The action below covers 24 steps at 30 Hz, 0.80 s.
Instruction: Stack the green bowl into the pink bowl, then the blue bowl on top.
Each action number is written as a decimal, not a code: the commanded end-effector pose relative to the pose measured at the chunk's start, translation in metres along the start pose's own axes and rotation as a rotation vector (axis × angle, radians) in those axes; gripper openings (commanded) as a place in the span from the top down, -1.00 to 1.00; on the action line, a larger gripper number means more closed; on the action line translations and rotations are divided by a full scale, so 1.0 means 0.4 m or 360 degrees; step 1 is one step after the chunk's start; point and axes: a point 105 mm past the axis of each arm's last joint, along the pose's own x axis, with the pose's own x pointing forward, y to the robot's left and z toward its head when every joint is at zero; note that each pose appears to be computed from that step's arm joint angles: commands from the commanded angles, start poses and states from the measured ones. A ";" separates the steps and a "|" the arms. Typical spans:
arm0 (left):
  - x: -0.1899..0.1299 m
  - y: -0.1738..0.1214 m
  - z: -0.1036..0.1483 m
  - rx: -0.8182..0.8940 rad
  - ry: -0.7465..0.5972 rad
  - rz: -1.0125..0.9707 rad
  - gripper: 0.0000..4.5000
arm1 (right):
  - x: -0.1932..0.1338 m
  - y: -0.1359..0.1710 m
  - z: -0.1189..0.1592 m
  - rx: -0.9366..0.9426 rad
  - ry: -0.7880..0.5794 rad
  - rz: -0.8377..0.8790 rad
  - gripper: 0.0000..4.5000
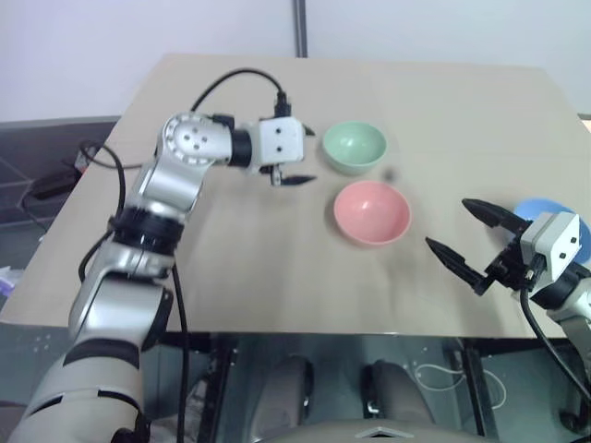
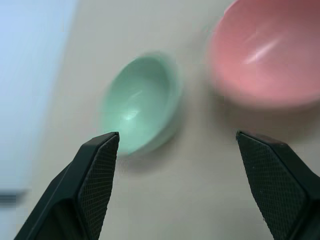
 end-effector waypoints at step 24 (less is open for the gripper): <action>0.238 -0.033 0.016 0.0722 0.0204 0.0020 0.96 | 0.006 0.000 0.016 -0.0068 -0.0074 -0.0094 -1.00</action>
